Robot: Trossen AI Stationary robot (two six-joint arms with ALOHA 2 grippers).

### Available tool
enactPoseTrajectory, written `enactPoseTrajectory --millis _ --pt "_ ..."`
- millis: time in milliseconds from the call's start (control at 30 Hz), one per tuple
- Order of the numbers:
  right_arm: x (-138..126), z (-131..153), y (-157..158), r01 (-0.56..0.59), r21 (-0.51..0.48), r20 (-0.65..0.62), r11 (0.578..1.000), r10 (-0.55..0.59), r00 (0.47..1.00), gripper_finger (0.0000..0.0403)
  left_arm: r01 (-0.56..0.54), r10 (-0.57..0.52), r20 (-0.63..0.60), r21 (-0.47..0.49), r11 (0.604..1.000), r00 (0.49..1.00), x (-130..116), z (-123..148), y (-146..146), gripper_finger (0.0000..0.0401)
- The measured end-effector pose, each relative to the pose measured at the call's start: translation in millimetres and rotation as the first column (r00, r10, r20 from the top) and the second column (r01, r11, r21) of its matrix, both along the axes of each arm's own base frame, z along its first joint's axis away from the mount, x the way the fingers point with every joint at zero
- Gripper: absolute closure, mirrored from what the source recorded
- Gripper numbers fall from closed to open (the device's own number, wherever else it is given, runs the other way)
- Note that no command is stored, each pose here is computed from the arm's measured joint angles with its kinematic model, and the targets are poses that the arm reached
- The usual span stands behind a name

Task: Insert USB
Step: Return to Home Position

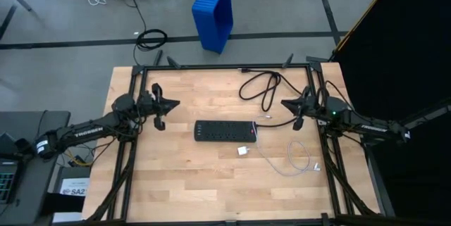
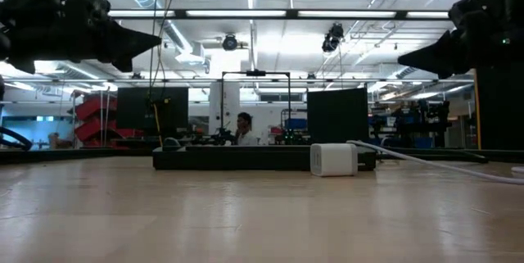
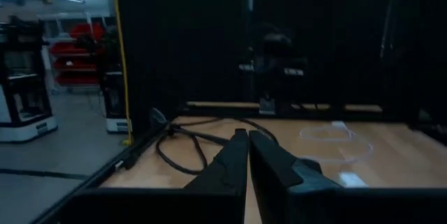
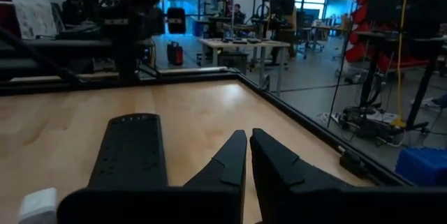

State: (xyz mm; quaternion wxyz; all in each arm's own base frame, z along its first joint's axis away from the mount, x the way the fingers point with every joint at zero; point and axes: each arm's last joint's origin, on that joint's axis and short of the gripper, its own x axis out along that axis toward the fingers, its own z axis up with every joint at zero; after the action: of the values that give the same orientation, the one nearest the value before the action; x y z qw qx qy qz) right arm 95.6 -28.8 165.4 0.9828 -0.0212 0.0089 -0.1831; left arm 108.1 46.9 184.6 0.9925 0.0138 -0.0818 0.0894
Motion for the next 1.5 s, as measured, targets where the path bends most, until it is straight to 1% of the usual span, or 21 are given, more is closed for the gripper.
enactPoseTrajectory --millis 167,267,400,500,633,767,867,967,1033,1400,1500 --pt "1.9 -2.6 -0.3 -0.005 0.022 -0.025 1.000 0.006 1.000 0.0403 -0.012 0.013 0.063 -0.013 1.000 0.998 -7.0 6.1 -0.8 0.0401" --pt "2.3 -3.3 -0.4 -0.005 0.026 -0.032 1.000 0.006 0.999 0.0403 -0.026 0.027 0.036 -0.030 0.999 0.999 -10.2 10.0 -2.1 0.0401" --pt "2.3 -3.4 -0.5 -0.005 0.026 -0.032 1.000 0.006 0.999 0.0402 -0.112 0.112 0.010 -0.034 0.993 0.994 -18.3 19.5 -4.0 0.0401" --pt "2.3 -3.3 -0.4 -0.005 0.026 -0.031 1.000 0.006 0.999 0.0402 -0.180 0.181 0.000 -0.040 0.983 0.984 -25.2 20.1 -5.8 0.0401" --pt "2.3 -3.3 -0.4 -0.005 0.026 -0.031 1.000 0.006 1.000 0.0402 -0.227 0.228 0.038 -0.021 0.974 0.973 -30.0 24.2 -6.9 0.0401" --pt "2.0 -2.9 -0.4 -0.004 0.032 -0.023 0.999 0.004 1.000 0.0402 -0.230 0.230 0.056 -0.012 0.973 0.971 -29.1 22.0 -6.4 0.0401" --pt "2.0 -2.9 -0.4 -0.004 0.032 -0.022 0.999 0.004 1.000 0.0402 -0.196 0.193 0.109 0.015 0.981 0.975 -27.4 18.7 -6.6 0.0401" --pt "2.0 -2.9 -0.4 -0.004 0.032 -0.023 0.999 0.005 1.000 0.0402 -0.188 0.183 0.144 0.025 0.982 0.973 -25.7 12.0 -6.0 0.0401" --pt "2.0 -2.9 -0.4 -0.004 0.031 -0.022 1.000 0.005 1.000 0.0402 -0.187 0.182 0.142 0.025 0.982 0.973 -25.4 10.7 -5.8 0.0401" --pt "2.0 -2.9 -0.4 -0.004 0.024 -0.024 1.000 0.005 1.000 0.0403 -0.194 0.195 0.019 -0.021 0.981 0.981 -22.8 -1.5 -4.1 0.0401" --pt "2.0 -2.9 -0.4 -0.004 0.023 -0.024 1.000 0.005 1.000 0.0403 -0.215 0.215 -0.009 -0.033 0.976 0.977 -22.6 -4.4 -3.3 0.0401"
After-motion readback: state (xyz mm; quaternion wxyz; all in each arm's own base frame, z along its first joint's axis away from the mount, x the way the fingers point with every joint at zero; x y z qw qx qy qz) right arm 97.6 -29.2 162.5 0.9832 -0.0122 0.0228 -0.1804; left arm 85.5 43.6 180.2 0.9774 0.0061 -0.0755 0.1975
